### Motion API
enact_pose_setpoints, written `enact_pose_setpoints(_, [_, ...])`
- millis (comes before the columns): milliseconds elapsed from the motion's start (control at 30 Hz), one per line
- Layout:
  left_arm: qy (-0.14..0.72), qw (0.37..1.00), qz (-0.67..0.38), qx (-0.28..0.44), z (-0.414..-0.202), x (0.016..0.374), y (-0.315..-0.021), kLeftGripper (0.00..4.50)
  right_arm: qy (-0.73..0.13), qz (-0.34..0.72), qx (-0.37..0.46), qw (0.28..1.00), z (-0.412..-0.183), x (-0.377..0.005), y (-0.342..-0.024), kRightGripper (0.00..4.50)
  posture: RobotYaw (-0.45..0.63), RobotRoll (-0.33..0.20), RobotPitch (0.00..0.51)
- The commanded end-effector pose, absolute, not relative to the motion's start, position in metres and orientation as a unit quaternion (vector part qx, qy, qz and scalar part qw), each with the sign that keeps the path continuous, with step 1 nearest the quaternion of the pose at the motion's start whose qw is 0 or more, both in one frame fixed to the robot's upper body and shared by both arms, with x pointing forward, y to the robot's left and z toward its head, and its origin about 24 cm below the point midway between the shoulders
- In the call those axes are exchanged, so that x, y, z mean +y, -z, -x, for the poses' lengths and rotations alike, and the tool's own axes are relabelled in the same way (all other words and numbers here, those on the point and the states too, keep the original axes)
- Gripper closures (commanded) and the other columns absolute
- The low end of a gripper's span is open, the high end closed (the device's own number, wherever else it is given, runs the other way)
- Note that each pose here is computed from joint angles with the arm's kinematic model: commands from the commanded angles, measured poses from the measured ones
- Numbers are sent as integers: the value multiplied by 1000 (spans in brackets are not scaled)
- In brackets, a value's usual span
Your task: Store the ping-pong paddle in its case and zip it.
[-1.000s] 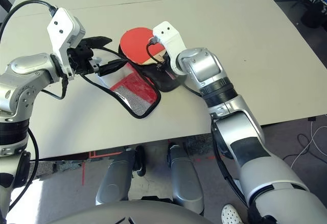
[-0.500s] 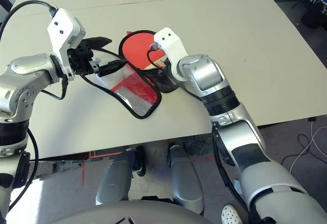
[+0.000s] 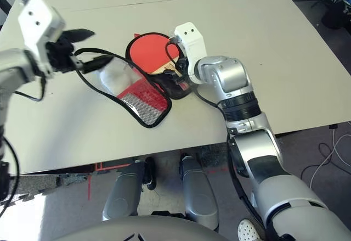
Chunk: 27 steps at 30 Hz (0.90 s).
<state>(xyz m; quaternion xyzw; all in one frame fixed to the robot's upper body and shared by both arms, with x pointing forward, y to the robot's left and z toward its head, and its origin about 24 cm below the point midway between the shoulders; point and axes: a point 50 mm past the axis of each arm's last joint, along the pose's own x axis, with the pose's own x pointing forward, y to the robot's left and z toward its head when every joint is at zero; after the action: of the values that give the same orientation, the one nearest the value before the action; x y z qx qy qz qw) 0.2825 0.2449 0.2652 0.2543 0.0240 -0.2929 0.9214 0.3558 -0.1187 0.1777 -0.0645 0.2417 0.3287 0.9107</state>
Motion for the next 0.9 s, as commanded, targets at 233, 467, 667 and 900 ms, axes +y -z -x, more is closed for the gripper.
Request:
enact_pose_setpoints(233, [237, 925, -277, 112, -269, 289, -240, 0, -346, 18, 212, 914, -356, -143, -194, 39, 132, 0, 246])
enact_pose_setpoints(467, [296, 905, -278, 128, -275, 255, -213, 0, -332, -4, 184, 925, -360, -154, -202, 39, 126, 0, 246])
enact_pose_setpoints(667, [381, 887, -245, 88, -284, 201, -209, 0, -314, -24, 121, 942, -367, -165, -212, 39, 96, 0, 242])
enact_pose_setpoints(900, [465, 867, -176, 36, -298, 120, -203, 0, -305, -32, 80, 948, -374, -190, -216, 39, 63, 0, 237])
